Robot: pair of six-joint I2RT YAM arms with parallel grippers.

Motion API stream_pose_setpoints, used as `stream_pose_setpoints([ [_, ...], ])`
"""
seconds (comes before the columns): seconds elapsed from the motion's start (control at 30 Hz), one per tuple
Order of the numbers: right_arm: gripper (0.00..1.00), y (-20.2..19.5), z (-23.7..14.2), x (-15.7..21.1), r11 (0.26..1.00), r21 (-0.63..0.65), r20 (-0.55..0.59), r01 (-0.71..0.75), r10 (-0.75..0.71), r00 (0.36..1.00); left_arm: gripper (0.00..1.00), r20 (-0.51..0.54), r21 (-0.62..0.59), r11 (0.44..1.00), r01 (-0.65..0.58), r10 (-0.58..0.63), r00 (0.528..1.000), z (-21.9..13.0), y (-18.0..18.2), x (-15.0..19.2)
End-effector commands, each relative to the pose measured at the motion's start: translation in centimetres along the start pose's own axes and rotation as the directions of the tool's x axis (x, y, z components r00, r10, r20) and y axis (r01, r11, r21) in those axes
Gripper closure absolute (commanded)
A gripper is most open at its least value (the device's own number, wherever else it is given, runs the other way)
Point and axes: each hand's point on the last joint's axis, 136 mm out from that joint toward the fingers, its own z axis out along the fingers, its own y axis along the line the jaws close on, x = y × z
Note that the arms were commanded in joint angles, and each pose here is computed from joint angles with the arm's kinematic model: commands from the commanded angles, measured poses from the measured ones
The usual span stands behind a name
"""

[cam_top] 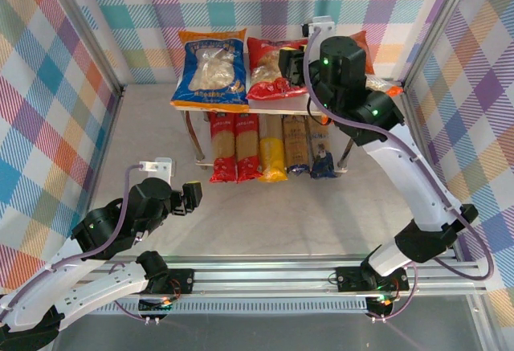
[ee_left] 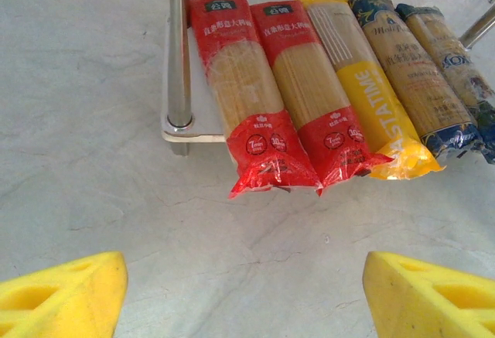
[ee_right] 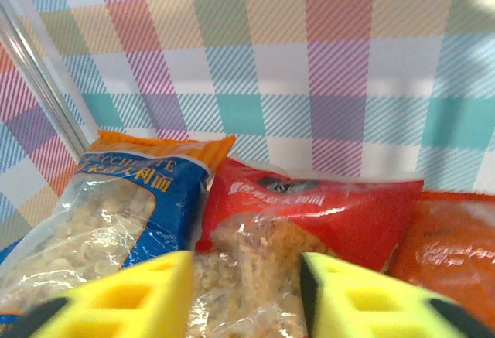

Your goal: Place and organize the pasta boxes and bags onto the shelf

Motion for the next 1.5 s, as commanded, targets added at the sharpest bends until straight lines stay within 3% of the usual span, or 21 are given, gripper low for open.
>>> stream_pose_setpoints([
  [0.0,0.84,0.4,1.9,1.4,1.0,-0.005,-0.033,0.012,-0.012,0.999,0.21,0.015,-0.001,1.0,-0.012,0.012,1.0,-0.3,0.0,-0.5],
  [0.1,0.95,0.5,3.1,2.4,1.0,0.006,-0.068,0.019,-0.018,0.997,0.21,0.014,-0.007,1.0,-0.012,0.012,1.0,-0.4,0.1,-0.4],
  [0.4,0.97,-0.7,5.8,6.2,0.995,0.078,-0.198,0.055,-0.038,0.979,0.21,0.016,-0.015,1.0,-0.012,0.012,1.0,-0.5,0.4,-0.5],
  [0.8,0.97,-1.8,5.5,13.4,0.993,0.095,-0.417,0.064,-0.019,0.909,0.18,0.008,-0.006,1.0,-0.023,0.023,1.0,-0.1,-0.1,-0.4],
  [0.87,0.95,-1.9,5.5,14.1,0.994,0.092,-0.439,0.059,-0.013,0.899,0.17,0.005,-0.009,1.0,-0.024,0.024,1.0,0.1,-0.1,-0.3],
  [1.1,0.68,-1.3,5.7,13.9,0.999,0.037,-0.468,0.004,0.014,0.884,0.14,0.008,-0.032,0.999,-0.02,0.02,1.0,0.5,0.2,0.0],
  [1.17,0.59,-1.0,5.5,12.2,1.0,0.013,-0.42,-0.016,0.02,0.907,0.14,0.018,-0.051,0.999,-0.018,0.019,1.0,0.6,0.6,0.0],
  [1.27,0.54,-0.6,4.6,8.6,0.999,-0.012,-0.318,-0.034,0.029,0.948,0.13,0.032,-0.068,0.998,-0.013,0.015,0.999,0.7,0.9,-0.1],
  [1.47,0.37,-0.4,0.6,0.2,0.998,-0.065,-0.052,-0.022,0.018,0.998,0.12,0.054,-0.086,0.996,-0.007,0.011,0.998,0.7,1.1,-0.5],
])
